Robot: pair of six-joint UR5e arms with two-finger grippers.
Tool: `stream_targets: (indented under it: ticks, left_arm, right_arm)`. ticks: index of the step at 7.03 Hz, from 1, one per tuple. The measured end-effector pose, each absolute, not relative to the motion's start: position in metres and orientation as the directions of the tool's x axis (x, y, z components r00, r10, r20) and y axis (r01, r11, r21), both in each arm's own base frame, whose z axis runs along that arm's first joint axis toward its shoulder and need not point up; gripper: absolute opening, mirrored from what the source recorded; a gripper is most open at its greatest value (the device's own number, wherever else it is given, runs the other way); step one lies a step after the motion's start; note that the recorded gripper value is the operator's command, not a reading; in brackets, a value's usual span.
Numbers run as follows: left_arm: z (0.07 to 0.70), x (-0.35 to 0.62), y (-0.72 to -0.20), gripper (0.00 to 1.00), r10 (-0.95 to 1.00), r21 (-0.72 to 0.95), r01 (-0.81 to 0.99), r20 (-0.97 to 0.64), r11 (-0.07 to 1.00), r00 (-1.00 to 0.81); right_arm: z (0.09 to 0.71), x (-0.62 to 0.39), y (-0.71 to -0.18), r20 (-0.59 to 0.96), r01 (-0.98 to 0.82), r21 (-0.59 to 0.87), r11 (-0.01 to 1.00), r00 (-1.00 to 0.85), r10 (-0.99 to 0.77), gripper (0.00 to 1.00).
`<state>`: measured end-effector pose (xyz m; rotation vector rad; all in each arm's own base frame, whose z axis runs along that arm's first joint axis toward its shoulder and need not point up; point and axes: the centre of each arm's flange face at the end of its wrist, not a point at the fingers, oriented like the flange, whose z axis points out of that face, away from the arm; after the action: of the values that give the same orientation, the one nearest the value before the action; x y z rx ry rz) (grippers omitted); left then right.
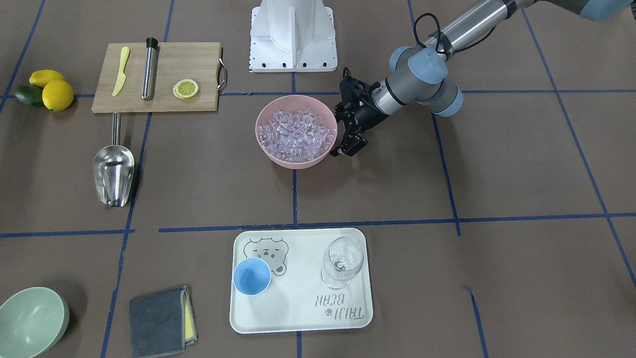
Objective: Put ice in cup with scoop
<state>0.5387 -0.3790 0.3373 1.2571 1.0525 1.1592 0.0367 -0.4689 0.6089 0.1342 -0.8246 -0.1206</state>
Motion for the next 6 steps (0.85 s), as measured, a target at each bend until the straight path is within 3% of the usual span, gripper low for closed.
stream_targets:
  ticks: [2, 6]
  left_arm:
    - [0.337, 0.539, -0.379, 1.00, 0.990, 0.998, -0.055, 0.036, -0.029, 0.135]
    - [0.334, 0.538, -0.379, 1.00, 0.990, 0.998, -0.048, 0.035, -0.028, 0.135]
  right_arm:
    - [0.584, 0.022, -0.470, 0.730, 0.058, 0.185, 0.981, 0.660, -0.177, 1.00]
    - [0.487, -0.106, -0.447, 0.762, 0.085, 0.107, 0.991, 0.634, -0.136, 1.00]
